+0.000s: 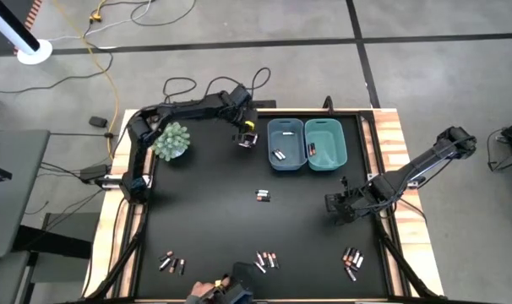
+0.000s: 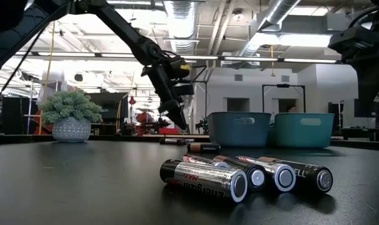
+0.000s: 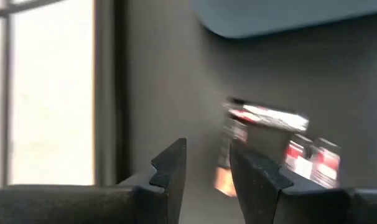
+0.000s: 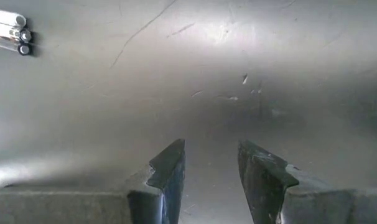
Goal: Sort batteries
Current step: Put the black battery into the green bin
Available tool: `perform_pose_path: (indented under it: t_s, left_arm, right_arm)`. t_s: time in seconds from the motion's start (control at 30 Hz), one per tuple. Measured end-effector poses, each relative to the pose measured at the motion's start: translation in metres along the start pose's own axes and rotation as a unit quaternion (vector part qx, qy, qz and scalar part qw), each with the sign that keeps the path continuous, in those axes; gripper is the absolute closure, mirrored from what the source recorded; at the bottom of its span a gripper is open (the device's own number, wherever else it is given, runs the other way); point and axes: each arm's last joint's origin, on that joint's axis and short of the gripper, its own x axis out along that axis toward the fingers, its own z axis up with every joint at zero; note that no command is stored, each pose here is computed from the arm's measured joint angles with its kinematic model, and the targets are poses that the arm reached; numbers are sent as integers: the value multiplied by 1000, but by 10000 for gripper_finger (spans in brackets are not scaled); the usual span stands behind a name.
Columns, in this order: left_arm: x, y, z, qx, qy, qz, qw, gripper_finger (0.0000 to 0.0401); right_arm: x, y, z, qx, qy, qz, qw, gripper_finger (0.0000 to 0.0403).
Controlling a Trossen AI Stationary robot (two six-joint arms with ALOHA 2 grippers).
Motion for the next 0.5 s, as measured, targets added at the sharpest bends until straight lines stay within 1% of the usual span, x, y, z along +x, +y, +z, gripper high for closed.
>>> perform_pose_path:
  t_s: [0.23,0.3,0.37,0.5]
  left_arm:
    - [5,-3,-2,1,27,-24,999,291]
    - [8,-4,0,5,24,-21,999,291]
    - [12,-8,-2,11,38,-27,999,292]
    - [22,-13,0,28,48,-19,998,292]
  right_arm:
    - [0,0,0,3,0,0,1000,239]
    - [0,0,0,3,0,0,1000,239]
    - [0,0,0,3,-1,-2,1000,239]
    - [0,-1,0,3,-1,-3,1000,239]
